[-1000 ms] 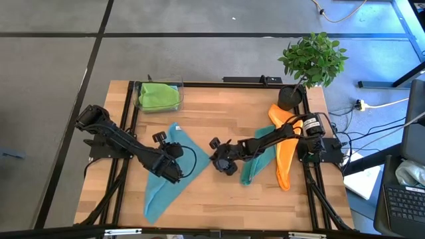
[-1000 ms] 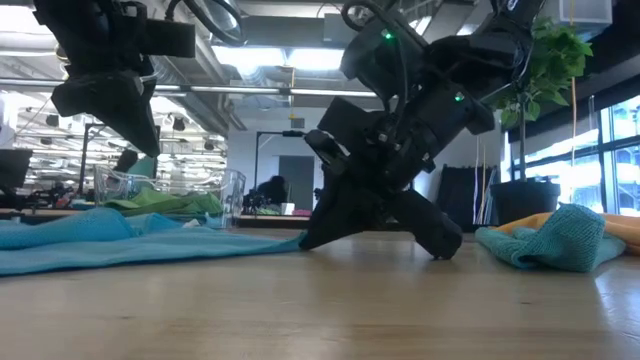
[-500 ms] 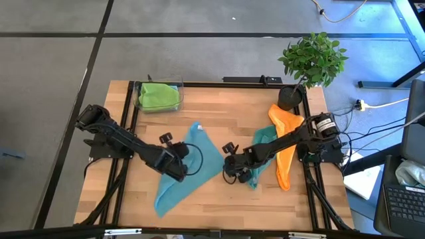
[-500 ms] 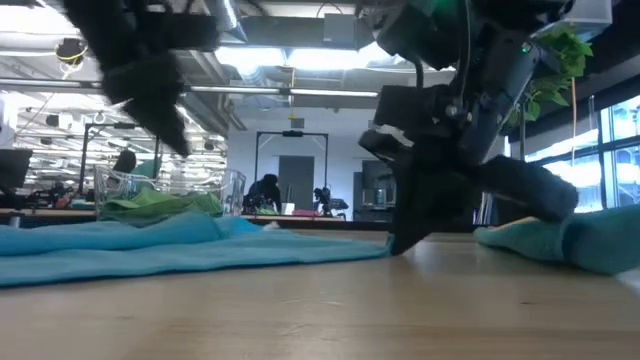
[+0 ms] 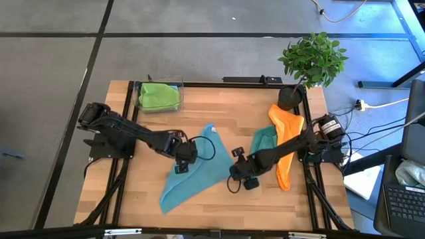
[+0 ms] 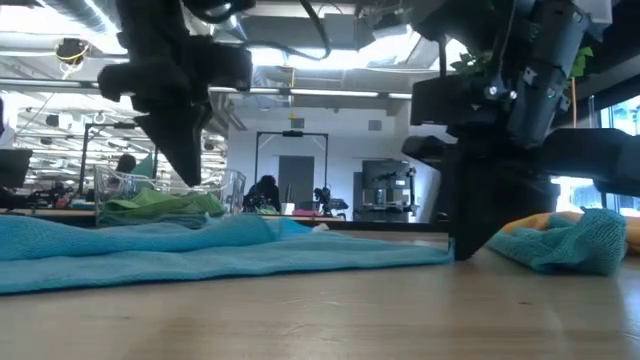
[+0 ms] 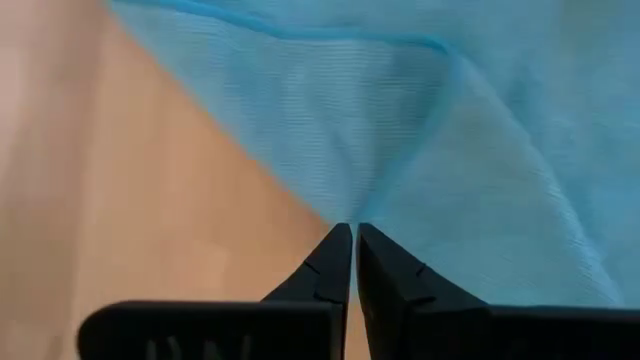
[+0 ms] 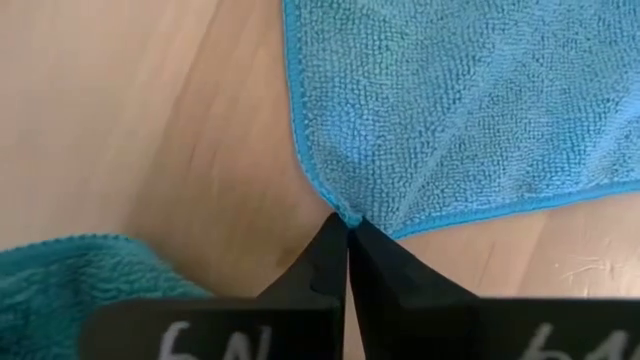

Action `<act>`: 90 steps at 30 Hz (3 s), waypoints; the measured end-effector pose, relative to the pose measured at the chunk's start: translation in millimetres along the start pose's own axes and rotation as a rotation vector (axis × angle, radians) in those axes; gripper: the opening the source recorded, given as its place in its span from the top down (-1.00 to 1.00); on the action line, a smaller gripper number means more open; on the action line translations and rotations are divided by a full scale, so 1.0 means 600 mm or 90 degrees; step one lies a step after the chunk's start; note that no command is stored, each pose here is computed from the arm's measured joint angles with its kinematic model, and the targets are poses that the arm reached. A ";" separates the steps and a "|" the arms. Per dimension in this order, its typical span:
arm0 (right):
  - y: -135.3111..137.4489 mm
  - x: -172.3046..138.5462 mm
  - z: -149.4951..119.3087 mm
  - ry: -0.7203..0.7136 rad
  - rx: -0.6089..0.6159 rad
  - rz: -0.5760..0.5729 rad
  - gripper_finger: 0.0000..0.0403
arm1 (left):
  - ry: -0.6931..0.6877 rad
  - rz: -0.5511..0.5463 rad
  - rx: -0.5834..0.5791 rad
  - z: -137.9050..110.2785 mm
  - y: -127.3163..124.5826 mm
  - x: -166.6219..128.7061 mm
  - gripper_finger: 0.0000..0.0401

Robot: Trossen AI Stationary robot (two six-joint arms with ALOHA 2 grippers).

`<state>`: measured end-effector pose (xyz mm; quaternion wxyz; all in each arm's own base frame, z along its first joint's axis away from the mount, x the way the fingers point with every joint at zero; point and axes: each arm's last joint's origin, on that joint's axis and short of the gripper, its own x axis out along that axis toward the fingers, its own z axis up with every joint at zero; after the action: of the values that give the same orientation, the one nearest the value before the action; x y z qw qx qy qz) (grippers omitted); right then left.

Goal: Fold microfiber towels
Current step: Fold the light blue microfiber cloth

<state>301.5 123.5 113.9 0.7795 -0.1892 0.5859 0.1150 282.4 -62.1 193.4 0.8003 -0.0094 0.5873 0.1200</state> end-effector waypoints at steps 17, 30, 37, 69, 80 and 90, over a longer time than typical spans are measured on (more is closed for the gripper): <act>0.003 0.000 0.001 -0.002 -0.006 -0.005 0.93 | 0.078 -0.202 0.077 0.017 0.078 0.019 0.49; 0.003 0.000 0.001 -0.004 -0.041 -0.005 0.93 | 0.161 -0.245 0.086 0.019 0.102 0.087 0.35; 0.003 0.000 0.001 -0.003 -0.051 -0.005 0.93 | 0.178 -0.325 0.052 0.019 0.111 0.101 0.34; 0.003 0.000 0.001 -0.003 -0.047 -0.006 0.93 | 0.511 -0.118 0.066 -0.058 0.112 0.035 1.00; 0.003 0.000 0.001 -0.004 -0.052 -0.007 0.93 | 0.180 -0.221 0.044 0.008 0.120 0.013 0.74; 0.002 0.000 0.001 -0.004 -0.052 -0.016 0.93 | 0.172 -0.287 0.040 0.025 0.120 0.063 0.19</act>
<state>301.3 124.9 113.6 0.7746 -0.2276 0.5756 0.1298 292.4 16.8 171.4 0.7211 -0.1311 0.6753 -0.0823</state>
